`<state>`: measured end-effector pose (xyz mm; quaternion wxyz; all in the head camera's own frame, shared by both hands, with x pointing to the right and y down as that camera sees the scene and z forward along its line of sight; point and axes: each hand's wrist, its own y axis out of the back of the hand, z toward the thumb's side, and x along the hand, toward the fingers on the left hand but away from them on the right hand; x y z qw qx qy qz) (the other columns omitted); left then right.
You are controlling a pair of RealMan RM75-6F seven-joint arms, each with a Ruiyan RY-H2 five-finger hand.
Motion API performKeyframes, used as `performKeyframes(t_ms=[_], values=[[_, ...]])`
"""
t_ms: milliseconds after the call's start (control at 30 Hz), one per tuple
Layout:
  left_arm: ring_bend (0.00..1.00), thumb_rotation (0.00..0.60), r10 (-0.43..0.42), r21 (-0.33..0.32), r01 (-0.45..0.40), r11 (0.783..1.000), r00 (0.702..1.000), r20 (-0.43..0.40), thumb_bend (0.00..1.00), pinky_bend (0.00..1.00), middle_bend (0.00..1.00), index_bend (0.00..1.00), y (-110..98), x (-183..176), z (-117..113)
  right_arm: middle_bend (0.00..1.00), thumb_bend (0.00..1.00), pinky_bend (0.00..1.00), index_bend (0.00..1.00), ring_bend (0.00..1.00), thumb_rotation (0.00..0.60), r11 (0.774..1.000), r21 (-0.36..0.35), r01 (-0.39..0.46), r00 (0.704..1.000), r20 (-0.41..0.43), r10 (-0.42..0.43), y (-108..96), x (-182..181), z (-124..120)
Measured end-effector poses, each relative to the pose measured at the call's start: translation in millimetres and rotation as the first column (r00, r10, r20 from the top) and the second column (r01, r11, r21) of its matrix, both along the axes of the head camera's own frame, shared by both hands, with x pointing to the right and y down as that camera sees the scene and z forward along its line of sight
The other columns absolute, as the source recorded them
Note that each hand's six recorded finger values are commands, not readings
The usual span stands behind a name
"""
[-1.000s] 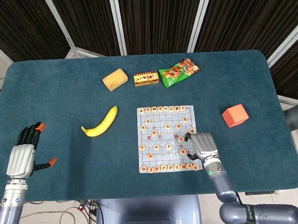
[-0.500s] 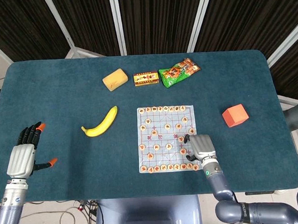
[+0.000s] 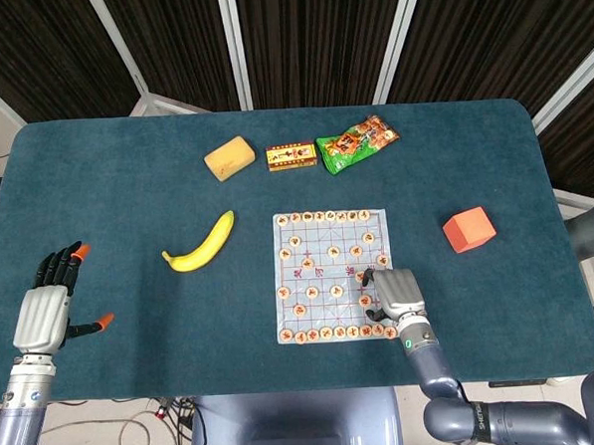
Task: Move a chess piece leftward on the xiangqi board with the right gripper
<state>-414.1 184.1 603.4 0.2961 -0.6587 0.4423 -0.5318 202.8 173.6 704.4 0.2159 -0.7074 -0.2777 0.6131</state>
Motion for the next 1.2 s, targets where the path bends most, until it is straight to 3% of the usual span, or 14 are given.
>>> performKeyframes(t_ms=[1200], values=[[0.00,0.600,-0.022,-0.003,0.022,1.000,1.000,-0.010,0.00,0.00,0.00,0.00,-3,-2,1,1.00,0.35,1.00,0.50,1.00,0.600,0.999,-0.025,-0.028,1.000,-0.005,0.027,7,-3,14]])
